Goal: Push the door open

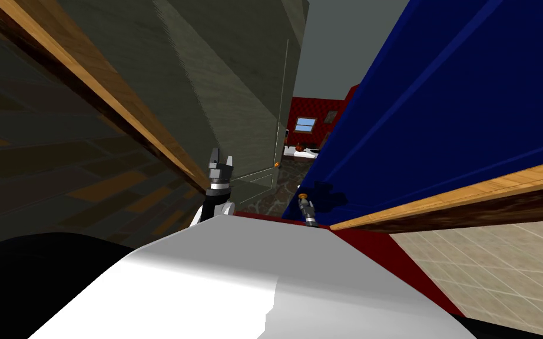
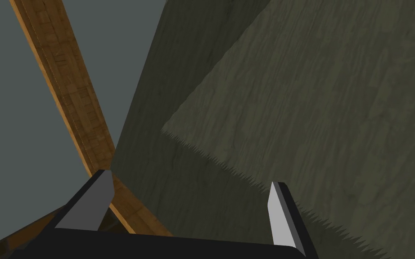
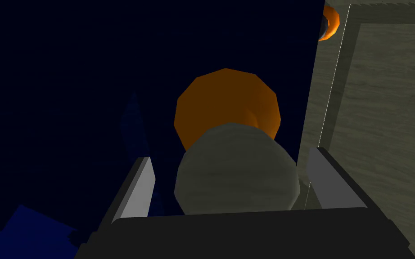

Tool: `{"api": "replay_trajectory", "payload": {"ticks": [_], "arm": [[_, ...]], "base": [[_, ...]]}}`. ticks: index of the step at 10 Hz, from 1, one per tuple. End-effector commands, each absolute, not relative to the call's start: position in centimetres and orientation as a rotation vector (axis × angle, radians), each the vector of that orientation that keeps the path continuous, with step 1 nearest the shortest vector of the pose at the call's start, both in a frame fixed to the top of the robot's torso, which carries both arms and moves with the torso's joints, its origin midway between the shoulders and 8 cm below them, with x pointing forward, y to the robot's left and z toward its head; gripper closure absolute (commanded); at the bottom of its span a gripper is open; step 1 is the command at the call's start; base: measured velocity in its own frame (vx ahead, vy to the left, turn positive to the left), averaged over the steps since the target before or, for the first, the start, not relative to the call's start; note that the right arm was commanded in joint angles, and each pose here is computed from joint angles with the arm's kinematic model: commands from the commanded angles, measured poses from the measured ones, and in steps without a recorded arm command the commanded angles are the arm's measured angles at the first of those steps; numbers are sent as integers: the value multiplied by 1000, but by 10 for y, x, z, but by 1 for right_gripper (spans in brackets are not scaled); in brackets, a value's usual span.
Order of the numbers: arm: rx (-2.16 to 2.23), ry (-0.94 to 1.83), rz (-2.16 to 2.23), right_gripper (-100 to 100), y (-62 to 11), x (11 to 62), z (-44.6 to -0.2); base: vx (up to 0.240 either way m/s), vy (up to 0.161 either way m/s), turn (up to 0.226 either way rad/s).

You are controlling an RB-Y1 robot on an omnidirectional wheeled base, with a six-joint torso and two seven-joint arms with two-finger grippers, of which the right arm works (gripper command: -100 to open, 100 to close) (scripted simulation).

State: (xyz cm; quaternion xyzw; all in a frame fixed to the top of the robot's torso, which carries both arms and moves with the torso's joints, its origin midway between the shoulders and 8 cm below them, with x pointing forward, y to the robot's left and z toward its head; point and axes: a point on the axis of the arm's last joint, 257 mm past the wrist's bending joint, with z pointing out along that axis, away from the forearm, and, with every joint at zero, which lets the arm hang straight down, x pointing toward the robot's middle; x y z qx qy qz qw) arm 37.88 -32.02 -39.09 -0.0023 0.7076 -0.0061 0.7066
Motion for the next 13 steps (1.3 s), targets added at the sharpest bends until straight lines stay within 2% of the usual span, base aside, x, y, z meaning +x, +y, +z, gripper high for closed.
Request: {"api": "replay_trajectory", "payload": {"ticks": [1, 2, 13], "arm": [[-5, 1572, -13, -100, -320, 379, -391], [-5, 1572, -13, 100, -320, 379, -391], [151, 1528, 105, 100, -330, 387, -381]], "base": [[73, -7, 7], [-8, 4, 1], [5, -5, 23]]}}
